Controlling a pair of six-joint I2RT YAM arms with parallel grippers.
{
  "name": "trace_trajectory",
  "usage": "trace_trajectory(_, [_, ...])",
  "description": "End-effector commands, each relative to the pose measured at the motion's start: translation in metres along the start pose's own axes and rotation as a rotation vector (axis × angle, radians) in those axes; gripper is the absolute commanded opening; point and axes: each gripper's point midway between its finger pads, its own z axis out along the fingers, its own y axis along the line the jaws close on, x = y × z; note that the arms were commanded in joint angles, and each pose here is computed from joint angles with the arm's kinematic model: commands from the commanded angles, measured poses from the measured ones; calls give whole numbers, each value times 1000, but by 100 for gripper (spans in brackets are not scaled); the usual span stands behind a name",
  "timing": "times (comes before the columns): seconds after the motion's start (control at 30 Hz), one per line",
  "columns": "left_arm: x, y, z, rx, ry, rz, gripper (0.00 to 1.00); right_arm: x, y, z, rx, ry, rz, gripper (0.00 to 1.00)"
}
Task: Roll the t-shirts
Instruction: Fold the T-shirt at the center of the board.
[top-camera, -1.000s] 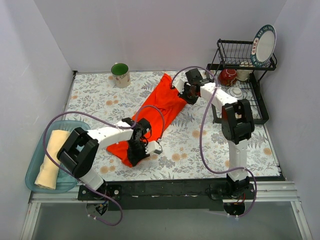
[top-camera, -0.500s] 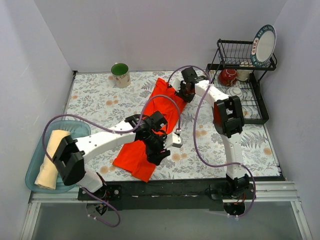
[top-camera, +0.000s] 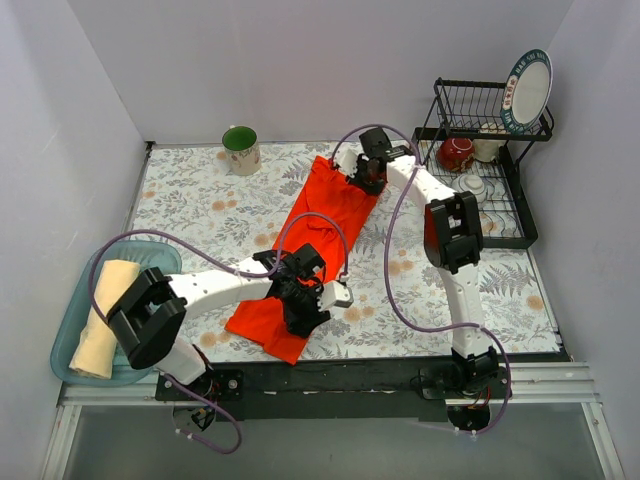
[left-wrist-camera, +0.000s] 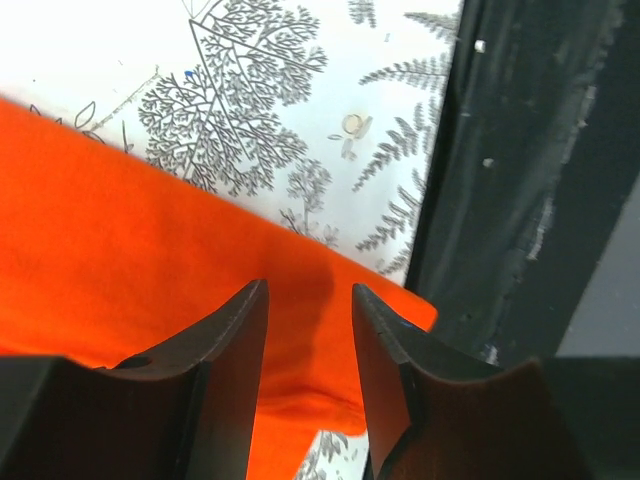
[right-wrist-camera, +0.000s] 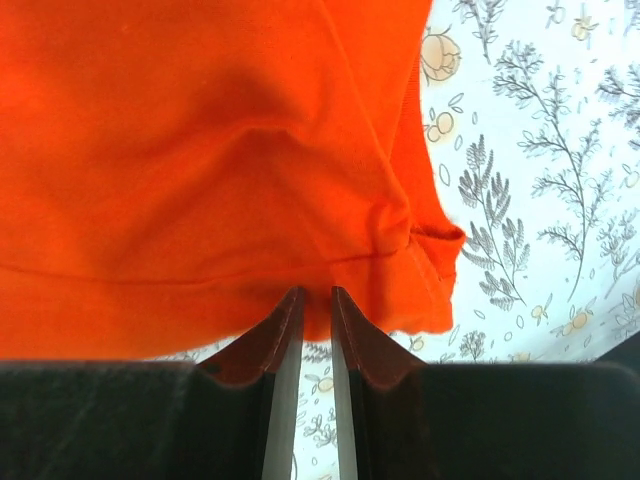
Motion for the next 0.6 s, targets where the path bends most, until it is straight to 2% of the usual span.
trace_trajectory(0.0, [-11, 17, 17, -40, -39, 15, 37, 6, -8, 25, 26, 39, -91, 24])
trace_trajectory(0.27, [-36, 38, 48, -23, -65, 23, 37, -6, -26, 53, 49, -5, -216, 21])
trace_trajectory(0.4, [-66, 52, 58, -31, -111, 31, 37, -25, -44, 75, 108, -89, -295, 22])
trace_trajectory(0.57, [-94, 68, 73, -30, -128, 46, 38, -57, -59, 94, 181, -240, -359, 29])
